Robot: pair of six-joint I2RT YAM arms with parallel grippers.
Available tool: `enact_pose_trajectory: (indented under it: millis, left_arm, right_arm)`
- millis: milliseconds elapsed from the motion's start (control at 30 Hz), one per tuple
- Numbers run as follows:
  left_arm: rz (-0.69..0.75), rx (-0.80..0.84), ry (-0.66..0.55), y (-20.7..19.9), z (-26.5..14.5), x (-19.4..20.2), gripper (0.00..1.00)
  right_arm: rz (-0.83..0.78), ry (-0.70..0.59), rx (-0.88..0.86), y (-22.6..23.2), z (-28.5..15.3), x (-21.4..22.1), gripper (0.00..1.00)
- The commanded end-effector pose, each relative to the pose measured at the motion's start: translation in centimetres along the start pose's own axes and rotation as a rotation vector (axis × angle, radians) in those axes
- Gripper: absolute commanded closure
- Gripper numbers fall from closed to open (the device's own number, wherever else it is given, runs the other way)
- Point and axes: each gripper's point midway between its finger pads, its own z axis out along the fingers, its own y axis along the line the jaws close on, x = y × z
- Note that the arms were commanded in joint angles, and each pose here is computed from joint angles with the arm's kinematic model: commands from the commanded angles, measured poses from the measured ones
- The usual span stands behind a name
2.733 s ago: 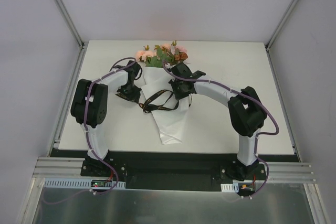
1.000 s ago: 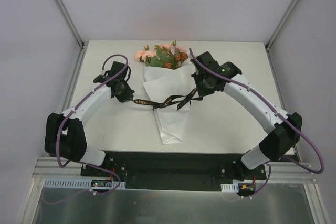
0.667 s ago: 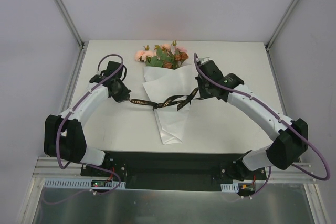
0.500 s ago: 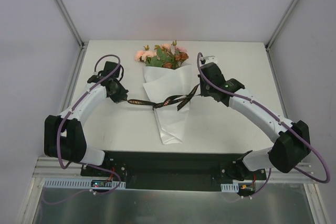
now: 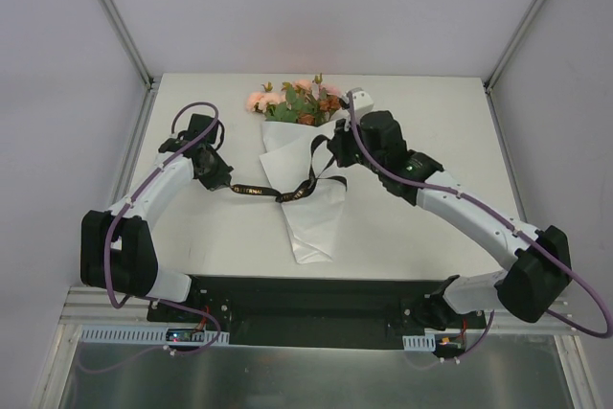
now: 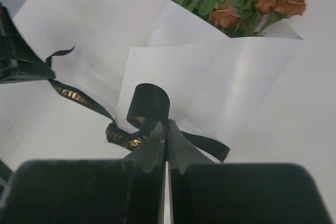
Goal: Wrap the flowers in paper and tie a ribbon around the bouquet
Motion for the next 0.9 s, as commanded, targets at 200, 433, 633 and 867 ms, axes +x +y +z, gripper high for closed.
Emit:
enact_pose_trajectory:
  millis: [200,433,633,867]
  left_arm:
    - [-0.055,-0.053,0.023,1.6,0.8,0.4,1.00]
    - [-0.080,-0.067,0.048,1.5,1.5,0.5,1.00]
    - [-0.077,-0.064,0.048,1.5,1.6,-0.3,1.00]
    - [-0.065,-0.071,0.039,2.3,1.5,-0.6,1.00]
  right_arm:
    - [-0.014,-0.068,0.846,-13.9,-4.3,1.1,0.99]
    - [0.225,0.234,0.697,-15.9,0.1,8.5,0.99]
    - [0.258,0.452,0.572,-14.8,3.1,13.1,0.99]
    - [0.265,0.493,0.342,-11.9,2.1,13.4,0.99]
